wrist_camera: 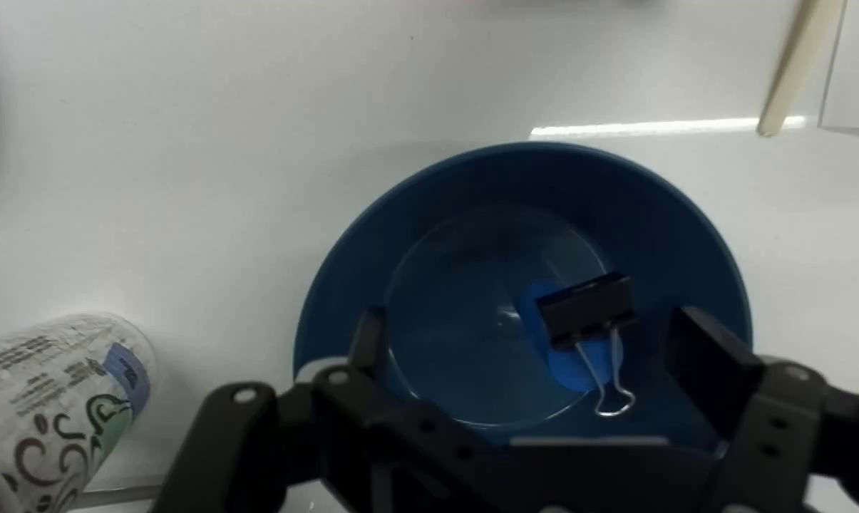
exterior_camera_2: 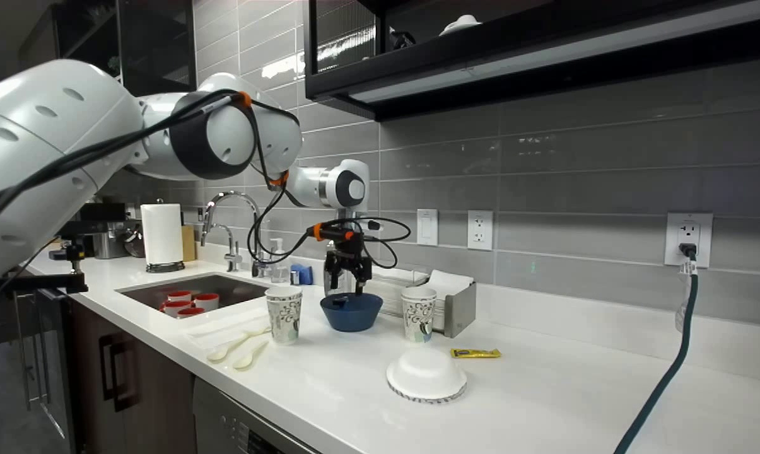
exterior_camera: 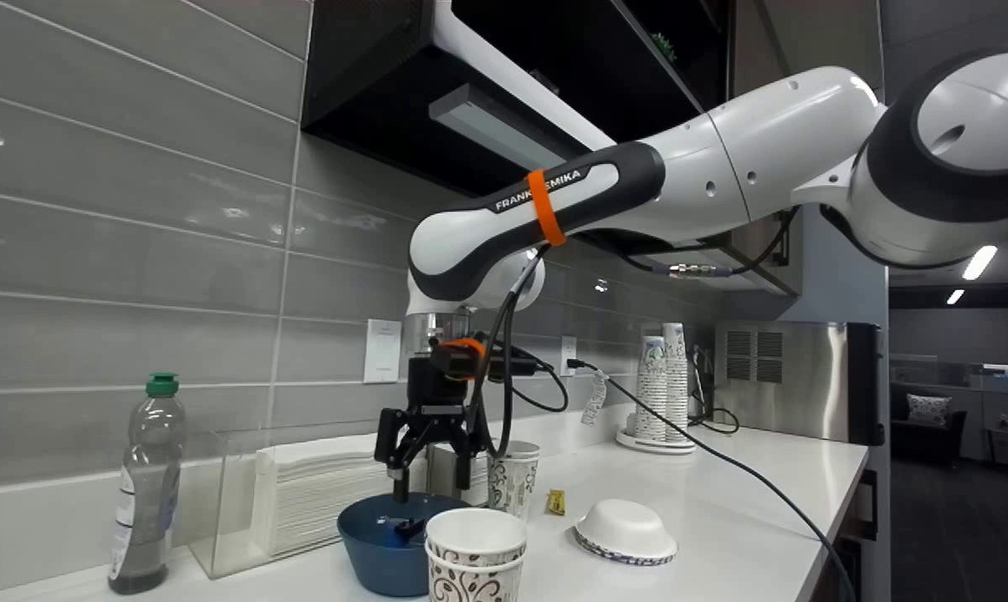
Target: Pick up the black paper clip from the blue bowl and put it on the kitchen counter
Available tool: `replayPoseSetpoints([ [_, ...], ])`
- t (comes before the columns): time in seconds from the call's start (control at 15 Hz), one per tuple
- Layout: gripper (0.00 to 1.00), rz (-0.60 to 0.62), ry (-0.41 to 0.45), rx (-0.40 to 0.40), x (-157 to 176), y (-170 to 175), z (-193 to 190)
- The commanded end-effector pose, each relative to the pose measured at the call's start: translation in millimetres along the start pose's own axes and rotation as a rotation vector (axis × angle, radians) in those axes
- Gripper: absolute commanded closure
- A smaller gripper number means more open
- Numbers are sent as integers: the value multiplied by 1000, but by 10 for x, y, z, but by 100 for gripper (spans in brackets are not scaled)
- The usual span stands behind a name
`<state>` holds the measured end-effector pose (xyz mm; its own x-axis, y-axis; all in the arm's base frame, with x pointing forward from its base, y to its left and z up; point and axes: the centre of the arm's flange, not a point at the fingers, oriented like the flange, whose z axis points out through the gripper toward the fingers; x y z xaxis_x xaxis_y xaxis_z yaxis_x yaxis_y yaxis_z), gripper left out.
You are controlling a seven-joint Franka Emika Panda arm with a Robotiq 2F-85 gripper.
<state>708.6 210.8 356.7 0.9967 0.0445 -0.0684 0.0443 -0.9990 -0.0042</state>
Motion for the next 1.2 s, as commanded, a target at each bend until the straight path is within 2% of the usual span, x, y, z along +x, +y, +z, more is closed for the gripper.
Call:
replayPoseSetpoints([
  [0.0, 0, -74, 18, -18, 267, -173, 131],
  [0.27, 0, -148, 19, -42, 237, -397, 216],
  [0.53, 3, -202, 38, -97, 50, -571, 183],
  [0.6, 1, -208, 50, -106, 12, -612, 161],
  [0.67, 1, -208, 58, -105, -3, -625, 150],
  [0.8, 0, -177, 97, -52, -14, -562, 43],
  [0.87, 0, -190, 63, -68, 44, -643, 160],
  [1.13, 0, -181, 86, -61, 72, -587, 70],
])
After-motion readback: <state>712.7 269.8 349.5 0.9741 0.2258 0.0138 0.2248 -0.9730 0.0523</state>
